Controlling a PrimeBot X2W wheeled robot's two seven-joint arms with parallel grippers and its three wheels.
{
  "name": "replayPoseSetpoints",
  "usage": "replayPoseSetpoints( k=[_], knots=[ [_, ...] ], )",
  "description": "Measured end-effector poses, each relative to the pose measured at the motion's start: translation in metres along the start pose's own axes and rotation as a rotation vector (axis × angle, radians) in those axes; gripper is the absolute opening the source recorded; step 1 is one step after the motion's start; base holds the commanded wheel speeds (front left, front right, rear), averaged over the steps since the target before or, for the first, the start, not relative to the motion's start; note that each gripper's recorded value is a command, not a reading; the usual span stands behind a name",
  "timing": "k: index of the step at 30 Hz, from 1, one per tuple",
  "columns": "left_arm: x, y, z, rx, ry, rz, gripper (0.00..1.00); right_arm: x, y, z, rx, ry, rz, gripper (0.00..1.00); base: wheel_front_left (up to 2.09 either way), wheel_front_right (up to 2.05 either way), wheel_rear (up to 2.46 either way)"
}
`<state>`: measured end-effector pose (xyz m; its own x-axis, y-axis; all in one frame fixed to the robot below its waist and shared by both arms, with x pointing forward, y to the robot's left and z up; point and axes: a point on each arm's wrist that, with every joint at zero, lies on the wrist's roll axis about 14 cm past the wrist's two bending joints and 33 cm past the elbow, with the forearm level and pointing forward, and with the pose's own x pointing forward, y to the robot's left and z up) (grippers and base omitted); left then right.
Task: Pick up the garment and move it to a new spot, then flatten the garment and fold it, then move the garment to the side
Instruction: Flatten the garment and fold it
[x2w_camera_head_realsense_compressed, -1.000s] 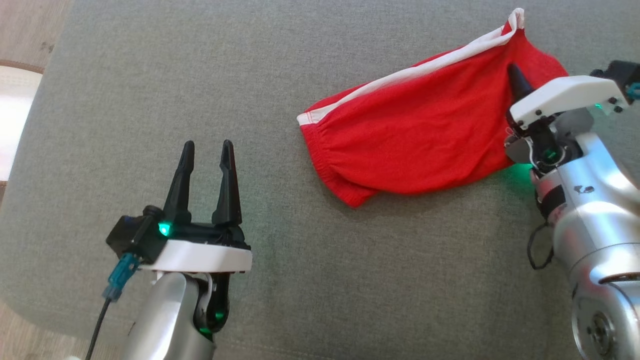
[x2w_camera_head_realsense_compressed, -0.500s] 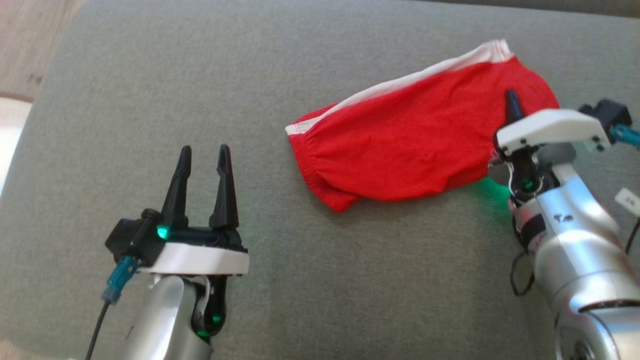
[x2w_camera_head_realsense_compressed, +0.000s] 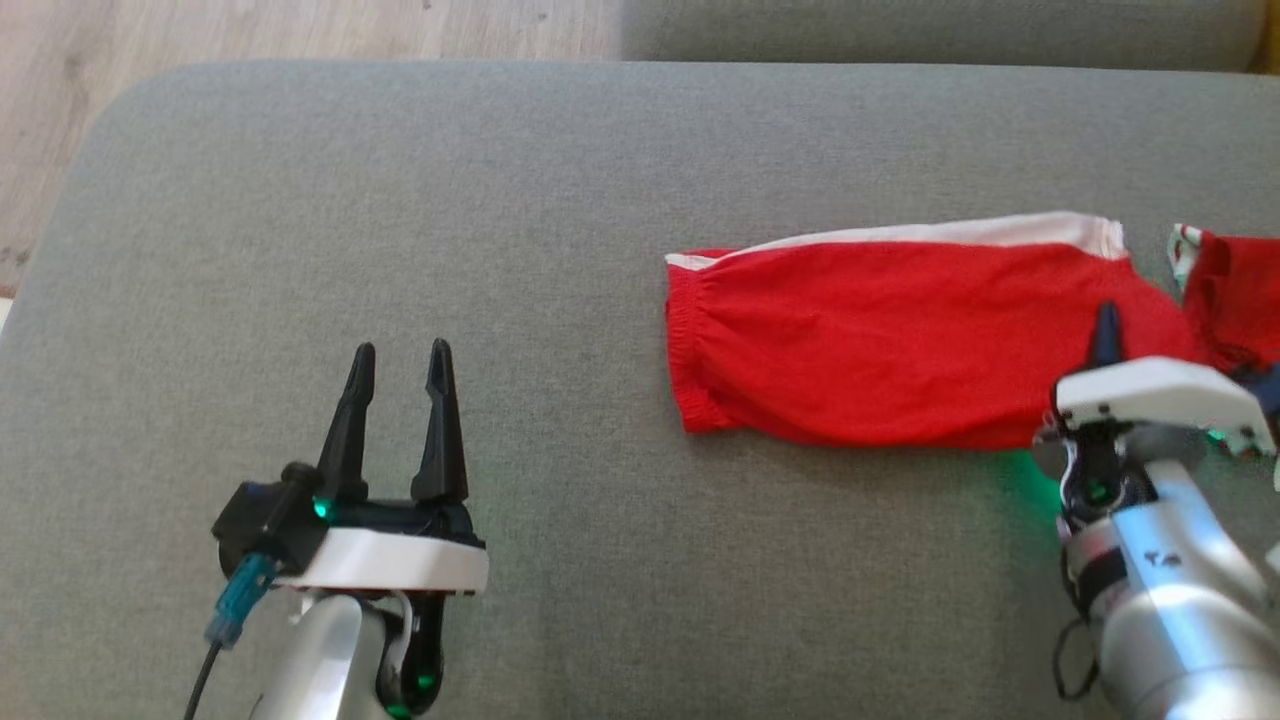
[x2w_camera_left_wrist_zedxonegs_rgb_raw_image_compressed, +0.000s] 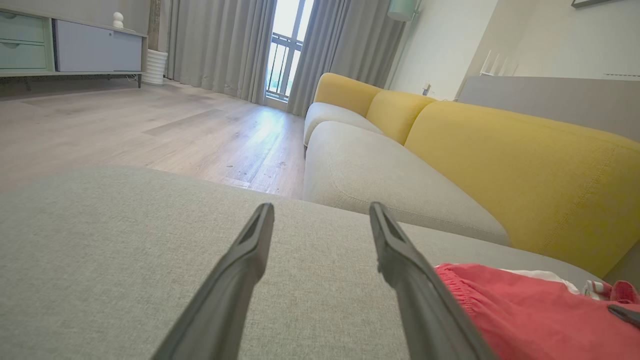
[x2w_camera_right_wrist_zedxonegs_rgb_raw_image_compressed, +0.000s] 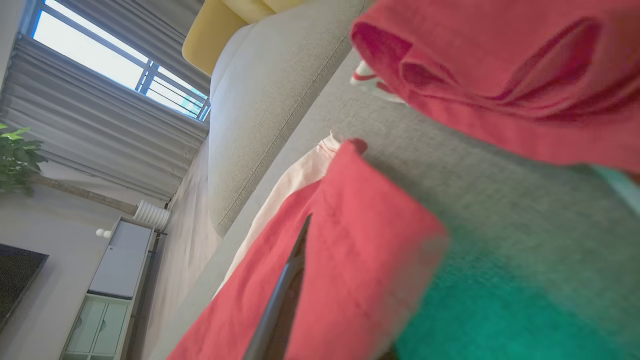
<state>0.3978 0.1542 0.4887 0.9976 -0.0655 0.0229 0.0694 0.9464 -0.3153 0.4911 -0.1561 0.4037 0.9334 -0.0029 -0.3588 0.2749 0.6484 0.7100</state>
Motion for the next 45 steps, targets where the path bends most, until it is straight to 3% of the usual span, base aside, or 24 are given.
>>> replayPoseSetpoints(
  k=[8, 21, 26, 30, 45],
  knots=[
    [-0.007, -0.001, -0.006, -0.008, 0.018, 0.001, 1.0, -0.013, -0.013, 0.007, 0.012, -0.051, -0.02, 0.0, 0.0, 0.0, 0.0],
    [-0.013, 0.0, -0.002, -0.005, 0.008, 0.001, 1.0, -0.011, 0.045, 0.004, -0.041, -0.057, 0.14, 0.0, 0.0, 0.0, 0.0],
    [-0.021, 0.008, 0.005, 0.0, -0.01, 0.028, 1.0, -0.019, 0.101, -0.021, -0.052, 0.022, 0.303, 0.0, 0.0, 0.0, 0.0],
    [-0.027, 0.013, 0.008, 0.017, -0.018, 0.039, 1.0, -0.033, 0.123, -0.049, -0.102, 0.091, 0.387, 0.0, 0.0, 0.0, 0.0],
    [-0.047, 0.026, 0.007, 0.019, -0.015, 0.089, 1.0, -0.067, 0.147, -0.124, -0.179, 0.294, 0.508, 0.0, 0.0, 0.0, 0.0]
  ],
)
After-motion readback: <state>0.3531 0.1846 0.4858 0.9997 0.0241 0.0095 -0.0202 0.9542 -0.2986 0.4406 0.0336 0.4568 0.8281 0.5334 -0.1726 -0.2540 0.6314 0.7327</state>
